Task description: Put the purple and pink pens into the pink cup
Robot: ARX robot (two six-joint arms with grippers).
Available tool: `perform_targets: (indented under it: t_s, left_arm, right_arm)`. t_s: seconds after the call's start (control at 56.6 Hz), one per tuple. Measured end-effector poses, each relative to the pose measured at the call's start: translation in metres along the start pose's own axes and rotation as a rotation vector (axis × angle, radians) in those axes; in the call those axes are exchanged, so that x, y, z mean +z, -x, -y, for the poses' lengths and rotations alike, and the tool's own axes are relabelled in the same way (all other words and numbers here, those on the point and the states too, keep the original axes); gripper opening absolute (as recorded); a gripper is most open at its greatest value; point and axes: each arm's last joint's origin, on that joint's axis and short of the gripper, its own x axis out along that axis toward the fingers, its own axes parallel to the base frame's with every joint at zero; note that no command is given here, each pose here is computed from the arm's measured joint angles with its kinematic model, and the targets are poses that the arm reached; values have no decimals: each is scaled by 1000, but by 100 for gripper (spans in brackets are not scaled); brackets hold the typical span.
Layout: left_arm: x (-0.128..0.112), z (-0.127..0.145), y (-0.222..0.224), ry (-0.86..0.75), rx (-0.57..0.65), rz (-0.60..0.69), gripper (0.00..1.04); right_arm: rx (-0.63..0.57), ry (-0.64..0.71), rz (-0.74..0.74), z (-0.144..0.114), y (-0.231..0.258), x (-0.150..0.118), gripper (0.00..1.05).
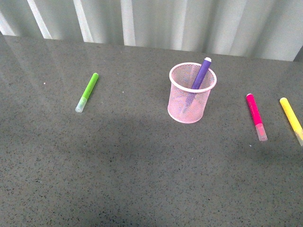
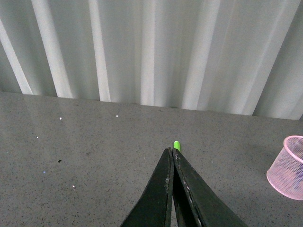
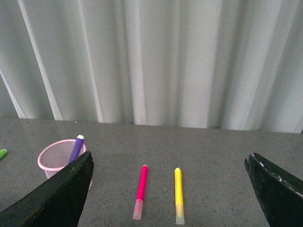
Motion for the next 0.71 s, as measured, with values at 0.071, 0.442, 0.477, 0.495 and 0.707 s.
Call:
perform_targets:
  t_s: [0.071, 0.442, 0.477, 0.495, 0.707]
  left_arm:
    - [1, 0, 3, 0, 0, 0, 4]
    - [4, 0, 18, 0, 0, 12, 4]
    - [5, 0, 19, 0, 0, 12, 4]
    - [5, 0, 20, 0, 0, 13, 4]
    - [5, 0, 25, 0, 0, 13, 4]
  right_arm:
    - [0, 0, 0, 0, 0, 0, 98]
    - [0, 0, 0, 0, 0, 0, 98]
    - [0, 0, 0, 0, 0, 0, 98]
    - [0, 0, 0, 0, 0, 0, 98]
    - [0, 0, 0, 0, 0, 0, 98]
